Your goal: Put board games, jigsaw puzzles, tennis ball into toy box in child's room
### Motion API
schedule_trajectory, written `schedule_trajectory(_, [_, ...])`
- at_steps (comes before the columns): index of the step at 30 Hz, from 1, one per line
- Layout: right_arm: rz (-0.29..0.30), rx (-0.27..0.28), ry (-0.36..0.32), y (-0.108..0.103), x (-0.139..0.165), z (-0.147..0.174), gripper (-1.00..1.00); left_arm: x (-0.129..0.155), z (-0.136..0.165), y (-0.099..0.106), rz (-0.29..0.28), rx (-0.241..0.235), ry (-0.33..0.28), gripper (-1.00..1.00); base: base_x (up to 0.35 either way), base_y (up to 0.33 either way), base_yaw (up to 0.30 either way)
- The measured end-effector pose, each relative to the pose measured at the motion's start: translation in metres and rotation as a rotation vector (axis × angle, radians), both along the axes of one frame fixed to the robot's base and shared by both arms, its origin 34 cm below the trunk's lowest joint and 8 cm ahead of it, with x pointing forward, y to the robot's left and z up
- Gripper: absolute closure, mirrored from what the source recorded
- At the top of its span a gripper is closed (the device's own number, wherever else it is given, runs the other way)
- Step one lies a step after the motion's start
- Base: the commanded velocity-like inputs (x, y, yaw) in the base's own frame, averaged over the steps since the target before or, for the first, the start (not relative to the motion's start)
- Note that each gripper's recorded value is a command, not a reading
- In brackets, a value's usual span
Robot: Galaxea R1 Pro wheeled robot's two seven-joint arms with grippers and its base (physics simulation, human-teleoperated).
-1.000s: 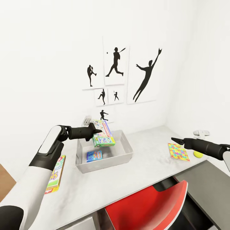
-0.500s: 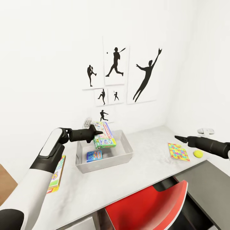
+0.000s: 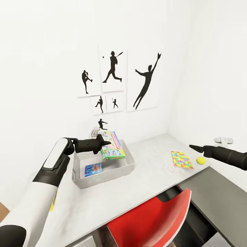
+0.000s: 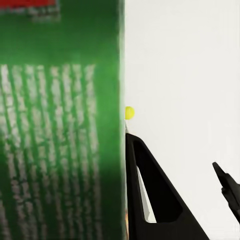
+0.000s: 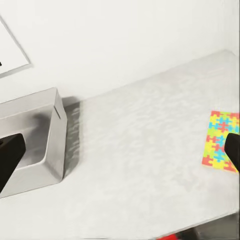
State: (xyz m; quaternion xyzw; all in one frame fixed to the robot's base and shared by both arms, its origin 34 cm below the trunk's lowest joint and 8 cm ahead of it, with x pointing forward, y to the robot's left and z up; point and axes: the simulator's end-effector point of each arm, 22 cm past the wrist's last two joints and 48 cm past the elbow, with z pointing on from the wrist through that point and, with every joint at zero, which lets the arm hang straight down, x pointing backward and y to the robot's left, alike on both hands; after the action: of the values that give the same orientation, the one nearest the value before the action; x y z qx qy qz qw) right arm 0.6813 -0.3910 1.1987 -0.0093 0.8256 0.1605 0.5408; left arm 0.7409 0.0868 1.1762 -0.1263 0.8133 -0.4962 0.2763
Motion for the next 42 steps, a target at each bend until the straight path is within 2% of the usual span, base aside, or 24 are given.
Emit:
schedule_trajectory(10, [0.004,0.001,0.009,0.0,0.0,-0.003,-1.0,0.0,0.005,-0.003,-0.009,-0.041,-0.012,1.0,0.0,0.0,-0.083])
schedule_trajectory(13, [0.006,0.004,0.043,0.0,-0.002,-0.01,-1.0,0.008,0.006,0.0,0.0,-0.025,-0.016,1.0,0.0,0.0,-0.006])
schedule_trajectory(16, [0.005,0.008,0.075,-0.001,-0.005,-0.016,-1.0,0.027,0.011,0.014,0.027,0.021,-0.03,1.0,0.0,0.0,-0.002])
schedule_trajectory(22, [-0.009,0.013,0.073,-0.008,-0.003,-0.016,-1.0,0.053,0.008,0.027,0.038,0.041,-0.062,1.0,0.0,0.0,0.0])
schedule_trajectory(31, [-0.025,0.02,0.077,-0.014,-0.001,-0.02,-1.0,0.059,-0.002,0.029,0.03,0.03,-0.071,1.0,0.0,0.0,0.0])
schedule_trajectory(36, [-0.017,0.034,0.069,-0.015,-0.002,-0.017,-1.0,0.065,0.001,0.031,0.051,-0.016,-0.093,1.0,0.0,0.0,0.0])
schedule_trajectory(42, [-0.024,0.041,0.067,-0.019,-0.001,-0.018,-1.0,0.066,-0.004,0.03,0.053,-0.037,-0.086,1.0,0.0,0.0,0.0])
